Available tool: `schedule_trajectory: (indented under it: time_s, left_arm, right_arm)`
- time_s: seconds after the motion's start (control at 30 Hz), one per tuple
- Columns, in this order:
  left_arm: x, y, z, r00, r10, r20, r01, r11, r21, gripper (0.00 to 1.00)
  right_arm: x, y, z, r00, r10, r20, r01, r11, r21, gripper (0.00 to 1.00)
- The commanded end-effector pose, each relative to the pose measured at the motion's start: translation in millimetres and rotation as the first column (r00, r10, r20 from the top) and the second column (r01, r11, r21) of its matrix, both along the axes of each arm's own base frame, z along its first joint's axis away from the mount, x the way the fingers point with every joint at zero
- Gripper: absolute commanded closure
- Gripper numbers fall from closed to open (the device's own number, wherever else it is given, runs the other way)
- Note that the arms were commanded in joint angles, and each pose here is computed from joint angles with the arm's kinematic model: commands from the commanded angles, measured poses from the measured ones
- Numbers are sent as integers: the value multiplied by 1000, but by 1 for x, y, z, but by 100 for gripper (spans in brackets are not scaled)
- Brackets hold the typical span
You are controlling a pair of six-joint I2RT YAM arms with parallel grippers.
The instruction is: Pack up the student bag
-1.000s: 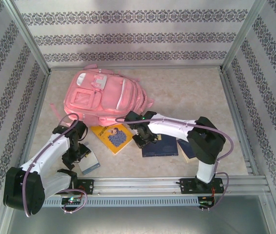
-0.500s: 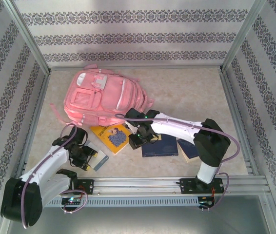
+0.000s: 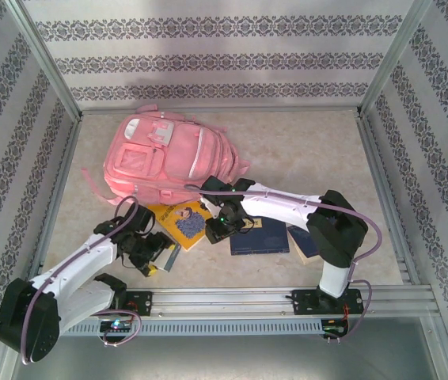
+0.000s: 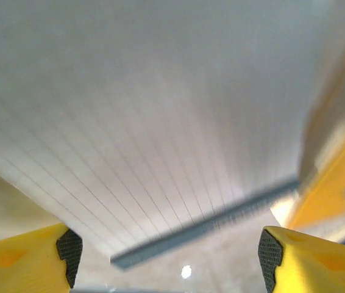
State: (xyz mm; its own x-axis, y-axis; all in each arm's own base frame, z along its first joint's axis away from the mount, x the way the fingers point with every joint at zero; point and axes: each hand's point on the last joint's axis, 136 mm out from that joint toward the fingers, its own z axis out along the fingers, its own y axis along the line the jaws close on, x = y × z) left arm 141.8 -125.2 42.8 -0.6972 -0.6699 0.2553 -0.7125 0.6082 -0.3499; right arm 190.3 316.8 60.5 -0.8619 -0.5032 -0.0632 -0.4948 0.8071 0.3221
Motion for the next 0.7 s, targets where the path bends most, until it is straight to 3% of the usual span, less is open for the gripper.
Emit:
schedule_trajectory:
  time_s: [0.0, 0.13, 0.33, 0.47, 0.67]
  left_arm:
    - [5, -5, 44, 946, -295, 137, 293, 956, 37, 23]
    - [27, 0, 76, 873, -436, 217, 414, 899, 142, 21]
    - [55, 38, 59, 895, -443, 46, 410, 861, 302, 20]
    - [89, 71, 50, 925, -373, 68, 316, 858, 405, 20]
    - [134, 86, 42, 923, -363, 129, 268, 846, 461, 20]
  right_arm:
    - [3, 3, 2, 1000, -14, -15, 14, 1000, 19, 63]
    - [-1, 3, 0, 999, -8, -32, 9, 1000, 24, 62]
    - [-7, 10, 5, 998, 2, -58, 1, 998, 58, 61]
    - [-21, 16, 2, 996, 38, -82, -31, 996, 82, 61]
    - [-52, 35, 2, 982, 137, -130, -117, 981, 153, 64]
